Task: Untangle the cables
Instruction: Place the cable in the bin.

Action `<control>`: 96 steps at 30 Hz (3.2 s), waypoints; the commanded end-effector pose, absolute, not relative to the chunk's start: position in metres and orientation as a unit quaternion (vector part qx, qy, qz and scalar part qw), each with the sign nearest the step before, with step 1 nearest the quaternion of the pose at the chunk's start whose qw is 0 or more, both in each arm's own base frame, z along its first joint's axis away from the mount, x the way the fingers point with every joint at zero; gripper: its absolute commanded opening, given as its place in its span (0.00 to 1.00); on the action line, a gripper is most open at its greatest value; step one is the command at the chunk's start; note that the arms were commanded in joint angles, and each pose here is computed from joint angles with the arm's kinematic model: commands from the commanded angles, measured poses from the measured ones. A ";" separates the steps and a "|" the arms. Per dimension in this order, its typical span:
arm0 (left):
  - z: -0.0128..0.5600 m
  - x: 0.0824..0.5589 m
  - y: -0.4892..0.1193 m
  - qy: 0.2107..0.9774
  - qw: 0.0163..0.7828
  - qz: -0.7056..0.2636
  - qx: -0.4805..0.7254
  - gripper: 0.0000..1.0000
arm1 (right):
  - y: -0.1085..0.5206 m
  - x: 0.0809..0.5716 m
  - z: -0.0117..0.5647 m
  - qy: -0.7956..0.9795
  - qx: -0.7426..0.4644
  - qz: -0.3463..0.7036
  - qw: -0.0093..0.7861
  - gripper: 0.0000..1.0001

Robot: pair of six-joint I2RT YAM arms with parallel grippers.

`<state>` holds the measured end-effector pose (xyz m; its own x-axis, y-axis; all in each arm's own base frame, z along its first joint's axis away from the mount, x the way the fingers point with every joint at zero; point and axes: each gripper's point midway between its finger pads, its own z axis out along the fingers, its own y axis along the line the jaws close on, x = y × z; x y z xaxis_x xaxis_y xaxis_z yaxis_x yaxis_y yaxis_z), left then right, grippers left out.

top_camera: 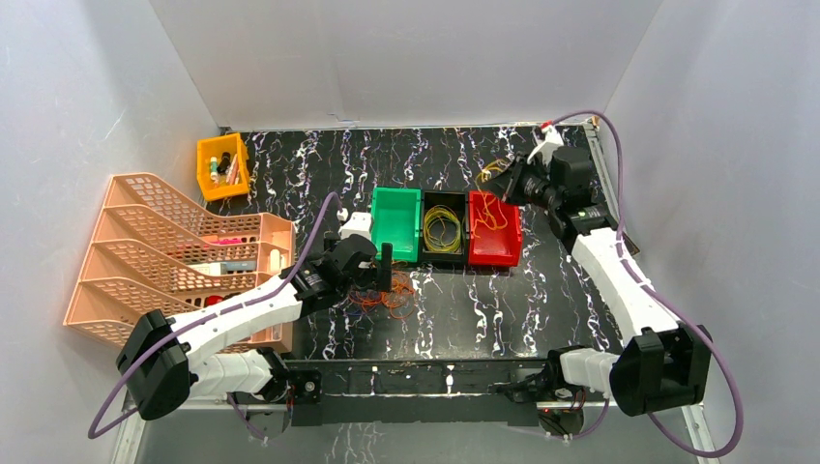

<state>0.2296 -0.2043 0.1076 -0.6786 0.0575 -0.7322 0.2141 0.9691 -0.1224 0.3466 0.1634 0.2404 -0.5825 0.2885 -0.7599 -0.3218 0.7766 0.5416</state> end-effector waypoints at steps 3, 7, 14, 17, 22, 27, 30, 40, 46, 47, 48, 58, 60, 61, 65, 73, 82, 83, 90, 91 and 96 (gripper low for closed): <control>0.116 0.232 -0.206 0.908 0.399 -0.102 0.076 0.98 | 0.202 0.336 0.334 0.745 -0.092 0.435 0.497 0.00; 0.115 0.231 -0.205 0.908 0.400 -0.101 0.073 0.98 | 0.223 0.332 0.333 0.736 -0.102 0.467 0.479 0.00; 0.114 0.230 -0.203 0.909 0.398 -0.099 0.071 0.98 | 0.239 0.349 0.287 0.754 -0.091 0.481 0.438 0.00; 0.113 0.230 -0.202 0.910 0.397 -0.098 0.070 0.98 | 0.251 0.355 0.261 0.765 -0.102 0.493 0.402 0.00; 0.112 0.228 -0.200 0.910 0.398 -0.099 0.064 0.98 | 0.266 0.361 0.220 0.786 -0.111 0.483 0.370 0.00; 0.113 0.228 -0.197 0.909 0.400 -0.096 0.062 0.98 | 0.275 0.366 0.189 0.814 -0.119 0.438 0.362 0.00; 0.113 0.227 -0.196 0.910 0.399 -0.093 0.062 0.98 | 0.272 0.371 0.171 0.836 -0.115 0.391 0.366 0.00; 0.113 0.227 -0.195 0.910 0.399 -0.095 0.061 0.98 | 0.257 0.375 0.119 0.891 -0.116 0.258 0.354 0.00; 0.112 0.227 -0.196 0.910 0.398 -0.095 0.063 0.98 | 0.245 0.387 0.108 0.907 -0.110 0.177 0.367 0.00; 0.112 0.226 -0.196 0.911 0.397 -0.095 0.063 0.98 | 0.244 0.390 0.109 0.907 -0.112 0.164 0.372 0.00; 0.112 0.226 -0.197 0.910 0.398 -0.096 0.064 0.98 | 0.242 0.393 0.109 0.907 -0.112 0.151 0.378 0.00; 0.115 0.226 -0.196 0.910 0.398 -0.098 0.063 0.98 | 0.245 0.431 0.130 0.883 -0.104 0.118 0.443 0.00; 0.115 0.226 -0.197 0.910 0.398 -0.097 0.065 0.98 | 0.246 0.433 0.132 0.878 -0.110 0.118 0.452 0.00; 0.114 0.226 -0.198 0.911 0.397 -0.097 0.066 0.98 | 0.252 0.429 0.129 0.873 -0.131 0.134 0.449 0.00; 0.112 0.227 -0.198 0.912 0.393 -0.093 0.066 0.98 | 0.265 0.392 0.096 0.877 -0.233 0.169 0.385 0.01; 0.105 0.227 -0.202 0.916 0.384 -0.095 0.070 0.98 | 0.250 0.344 0.064 0.911 -0.237 0.167 0.292 0.11; 0.107 0.225 -0.200 0.914 0.387 -0.097 0.068 0.98 | 0.251 0.351 0.130 0.889 -0.225 0.180 0.356 0.41; 0.107 0.225 -0.200 0.915 0.387 -0.097 0.068 0.98 | 0.249 0.351 0.137 0.887 -0.222 0.178 0.363 0.44; 0.104 0.226 -0.203 0.916 0.382 -0.098 0.071 0.98 | 0.239 0.346 0.169 0.878 -0.216 0.170 0.391 0.51; 0.104 0.226 -0.203 0.916 0.382 -0.098 0.071 0.98 | 0.237 0.345 0.170 0.879 -0.215 0.167 0.390 0.52; 0.104 0.225 -0.204 0.916 0.381 -0.102 0.070 0.98 | 0.236 0.347 0.172 0.878 -0.209 0.165 0.399 0.52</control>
